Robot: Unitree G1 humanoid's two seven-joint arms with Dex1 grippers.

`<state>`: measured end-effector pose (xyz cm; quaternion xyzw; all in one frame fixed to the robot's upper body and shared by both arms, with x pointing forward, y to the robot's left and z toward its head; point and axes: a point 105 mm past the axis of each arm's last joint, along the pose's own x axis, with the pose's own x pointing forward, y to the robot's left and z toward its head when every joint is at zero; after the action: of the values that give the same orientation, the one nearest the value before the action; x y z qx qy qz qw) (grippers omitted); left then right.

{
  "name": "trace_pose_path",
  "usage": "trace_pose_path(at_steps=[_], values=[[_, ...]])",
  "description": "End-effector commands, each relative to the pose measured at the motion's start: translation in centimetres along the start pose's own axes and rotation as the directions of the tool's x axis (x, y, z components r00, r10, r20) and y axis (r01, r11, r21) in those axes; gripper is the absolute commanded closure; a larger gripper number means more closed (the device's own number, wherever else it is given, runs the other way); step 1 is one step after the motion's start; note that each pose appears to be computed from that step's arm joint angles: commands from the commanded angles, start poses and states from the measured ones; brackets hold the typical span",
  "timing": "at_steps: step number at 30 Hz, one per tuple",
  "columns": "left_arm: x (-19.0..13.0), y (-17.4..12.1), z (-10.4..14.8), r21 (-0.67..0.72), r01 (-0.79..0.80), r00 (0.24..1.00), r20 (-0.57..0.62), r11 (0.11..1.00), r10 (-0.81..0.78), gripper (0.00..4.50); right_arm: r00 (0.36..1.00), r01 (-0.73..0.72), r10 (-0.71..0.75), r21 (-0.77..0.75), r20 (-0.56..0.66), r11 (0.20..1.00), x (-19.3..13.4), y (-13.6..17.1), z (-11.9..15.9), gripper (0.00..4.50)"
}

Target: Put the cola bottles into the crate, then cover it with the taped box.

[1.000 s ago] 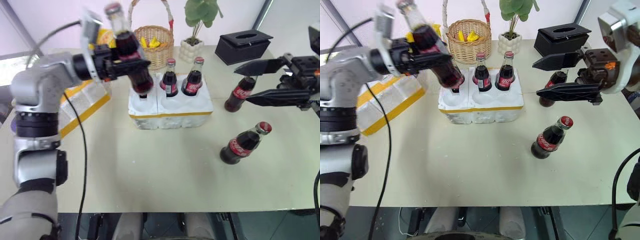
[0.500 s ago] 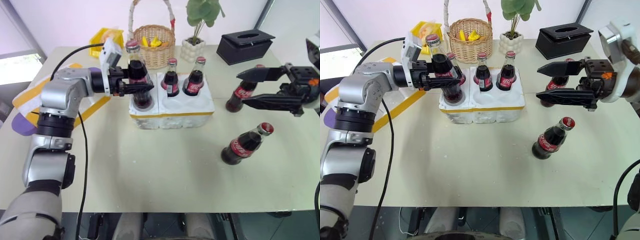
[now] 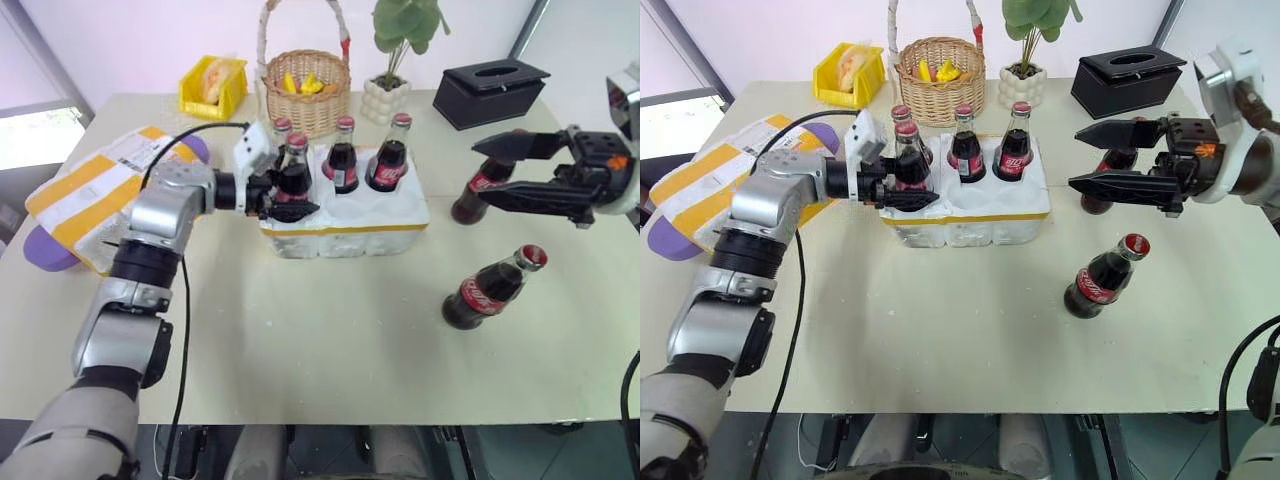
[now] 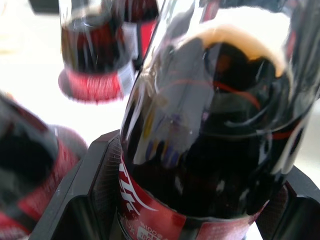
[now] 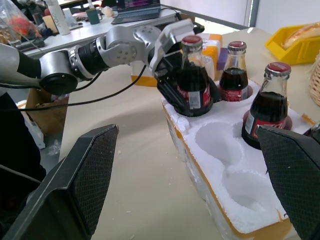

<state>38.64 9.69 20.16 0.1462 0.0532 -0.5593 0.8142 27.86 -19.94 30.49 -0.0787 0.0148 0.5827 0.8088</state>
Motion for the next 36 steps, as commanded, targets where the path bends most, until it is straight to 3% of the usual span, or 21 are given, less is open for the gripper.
trace_pose_path(at_steps=[1, 3, 5, 7, 13, 17, 24, 28, 31, 36], values=[[0.0, 0.1, 0.8, 0.046, -0.021, 1.0, 0.022, 0.999, 0.02, 1.69, 1.0, 0.012, -0.011, -0.049, 0.019, 0.999, -0.2, 0.2, 0.8, 0.0], [0.0, 0.1, 0.3, 0.032, -0.034, 0.999, 0.022, 0.999, 0.033, 1.69, 1.0, 0.017, -0.016, -0.048, 0.017, 0.999, -0.2, 0.1, 0.6, 0.0], [-0.1, 0.3, 0.2, 0.001, -0.05, 0.998, 0.038, 0.999, 0.05, 0.63, 1.0, 0.016, -0.015, -0.046, 0.016, 0.999, -0.3, 0.1, 0.5, 0.0], [-0.3, 0.3, 0.4, -0.007, -0.061, 0.997, 0.054, 0.998, 0.061, 0.07, 1.0, 0.014, -0.014, -0.043, 0.016, 0.999, -0.3, 0.1, 0.4, 0.0], [-2.4, -0.2, 2.6, -0.039, -0.059, 0.985, 0.159, 0.998, 0.064, 0.07, 0.998, 0.056, -0.056, -0.036, 0.009, 0.998, -0.7, -0.4, -0.2, 0.0], [-5.9, -0.9, 6.1, -0.078, -0.023, 0.959, 0.279, 0.997, 0.044, 0.07, 0.994, 0.109, -0.109, -0.015, 0.027, 0.994, -2.0, -0.9, -0.4, 0.0], [-11.5, -4.7, 10.3, -0.075, 0.151, 0.93, 0.348, 0.986, -0.116, 0.07, 0.973, 0.215, -0.215, 0.014, 0.088, 0.976, -5.7, -0.7, 0.6, 0.0], [-12.6, -7.1, 9.2, -0.068, 0.233, 0.948, 0.24, 0.97, -0.211, 0.07, 0.937, 0.324, -0.332, 0.085, 0.105, 0.942, -9.0, 0.3, -0.9, 0.0], [-12.9, -7.7, 8.3, -0.074, 0.252, 0.952, 0.195, 0.965, -0.234, 0.07, 0.924, 0.35, -0.368, 0.166, 0.101, 0.922, -10.8, 2.8, -2.5, 0.0], [-12.8, -7.8, 8.1, -0.064, 0.267, 0.951, 0.179, 0.962, -0.252, 0.07, 0.902, 0.43, -0.428, 0.195, -0.057, 0.881, -11.2, 6.2, -7.7, 0.0]])
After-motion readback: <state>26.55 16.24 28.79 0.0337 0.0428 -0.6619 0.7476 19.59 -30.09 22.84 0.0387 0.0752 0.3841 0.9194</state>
